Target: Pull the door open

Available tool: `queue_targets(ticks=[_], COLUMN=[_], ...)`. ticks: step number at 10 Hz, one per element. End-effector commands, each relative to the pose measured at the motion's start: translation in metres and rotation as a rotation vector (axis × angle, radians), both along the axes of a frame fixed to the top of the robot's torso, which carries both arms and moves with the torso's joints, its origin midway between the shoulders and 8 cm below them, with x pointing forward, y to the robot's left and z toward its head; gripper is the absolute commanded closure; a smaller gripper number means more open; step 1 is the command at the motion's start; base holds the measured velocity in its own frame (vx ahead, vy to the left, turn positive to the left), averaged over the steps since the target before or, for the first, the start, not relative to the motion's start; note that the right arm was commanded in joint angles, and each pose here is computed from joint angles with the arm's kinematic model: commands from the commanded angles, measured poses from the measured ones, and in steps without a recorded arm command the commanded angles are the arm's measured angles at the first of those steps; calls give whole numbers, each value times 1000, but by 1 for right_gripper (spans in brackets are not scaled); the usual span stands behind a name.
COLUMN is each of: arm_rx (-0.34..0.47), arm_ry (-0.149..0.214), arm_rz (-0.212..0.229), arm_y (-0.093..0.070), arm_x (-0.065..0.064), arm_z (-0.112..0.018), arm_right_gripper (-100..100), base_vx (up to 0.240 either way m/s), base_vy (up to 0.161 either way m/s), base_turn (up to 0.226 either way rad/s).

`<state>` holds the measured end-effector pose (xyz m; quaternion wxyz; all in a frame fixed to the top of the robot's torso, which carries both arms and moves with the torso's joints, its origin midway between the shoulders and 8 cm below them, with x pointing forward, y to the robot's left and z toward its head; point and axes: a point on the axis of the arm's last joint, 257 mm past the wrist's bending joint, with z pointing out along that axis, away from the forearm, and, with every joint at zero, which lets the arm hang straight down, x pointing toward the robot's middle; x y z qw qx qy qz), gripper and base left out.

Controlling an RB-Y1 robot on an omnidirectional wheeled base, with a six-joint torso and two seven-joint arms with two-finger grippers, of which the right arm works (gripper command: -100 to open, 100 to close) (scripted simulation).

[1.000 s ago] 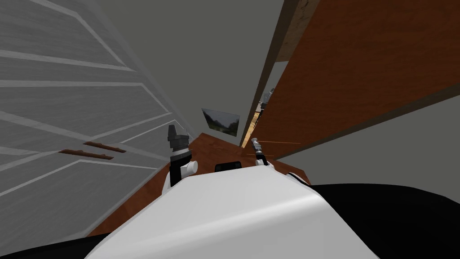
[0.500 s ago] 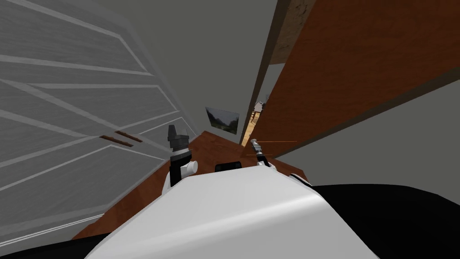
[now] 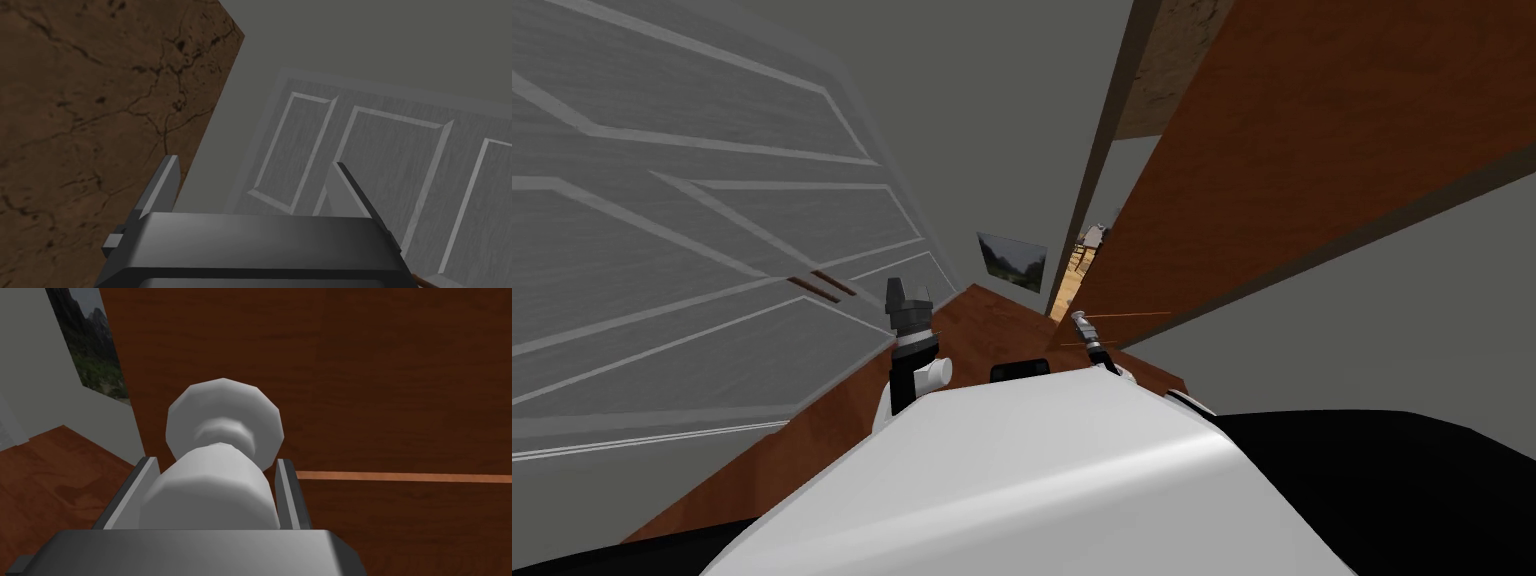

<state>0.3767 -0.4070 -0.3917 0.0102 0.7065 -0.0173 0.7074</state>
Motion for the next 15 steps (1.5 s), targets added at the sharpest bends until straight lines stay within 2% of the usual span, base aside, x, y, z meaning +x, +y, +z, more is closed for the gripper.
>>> queue_targets(ticks=[1,3,4,5,14,15], arm_rx=[4,7,2,4,7,7], arm_ry=[0,1,6,10,1,6], arm_rz=[31,60,49,63,135,132], arm_y=[2,3,1,1,-2,-1], arm_x=[-10,-18,-15,-23,-54,-53], arm_z=[-1,0,-2,-3,0,-2], arm_right_gripper=[100,100,100,100,100,100], base_vx=[-253,-235,-98,-159,-200,-88], base_vy=[-47,-58,-22,-57,-72,-23], base_turn=[121,107,17,138,143,27])
